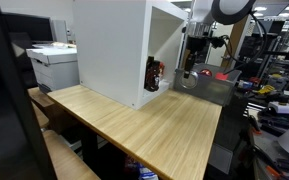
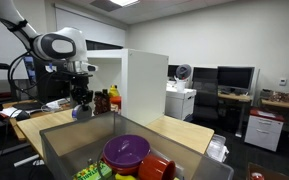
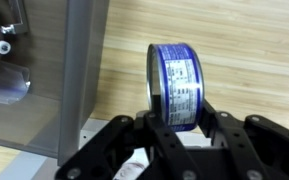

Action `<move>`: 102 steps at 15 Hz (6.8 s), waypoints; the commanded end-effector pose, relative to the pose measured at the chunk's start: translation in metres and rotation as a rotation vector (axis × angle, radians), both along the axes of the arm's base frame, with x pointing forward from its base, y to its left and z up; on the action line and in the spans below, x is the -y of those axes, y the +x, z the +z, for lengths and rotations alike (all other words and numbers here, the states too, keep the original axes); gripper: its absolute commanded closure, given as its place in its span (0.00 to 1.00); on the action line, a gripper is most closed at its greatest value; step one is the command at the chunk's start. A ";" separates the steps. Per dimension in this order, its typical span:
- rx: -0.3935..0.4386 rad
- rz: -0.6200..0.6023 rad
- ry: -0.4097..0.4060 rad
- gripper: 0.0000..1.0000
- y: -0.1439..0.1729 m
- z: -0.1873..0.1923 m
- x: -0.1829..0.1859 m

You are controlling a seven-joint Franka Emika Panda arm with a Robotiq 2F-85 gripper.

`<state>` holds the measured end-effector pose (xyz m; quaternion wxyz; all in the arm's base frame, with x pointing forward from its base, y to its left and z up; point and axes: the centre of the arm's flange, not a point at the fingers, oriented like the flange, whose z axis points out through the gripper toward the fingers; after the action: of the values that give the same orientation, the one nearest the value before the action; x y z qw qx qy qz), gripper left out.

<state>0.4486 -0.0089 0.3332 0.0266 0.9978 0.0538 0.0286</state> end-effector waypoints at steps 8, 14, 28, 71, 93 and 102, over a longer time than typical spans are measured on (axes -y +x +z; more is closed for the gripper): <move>0.100 0.113 -0.185 0.88 0.003 0.007 -0.023; 0.163 0.148 -0.289 0.88 0.003 0.009 -0.025; 0.225 0.205 -0.442 0.88 0.001 0.007 -0.029; 0.356 0.153 -0.357 0.88 0.023 0.042 -0.049; 0.406 0.200 -0.507 0.88 0.010 0.021 -0.039; 0.398 0.231 -0.530 0.88 0.004 0.019 -0.035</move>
<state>0.4594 0.0307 0.3499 0.2852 0.9221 0.1639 0.2036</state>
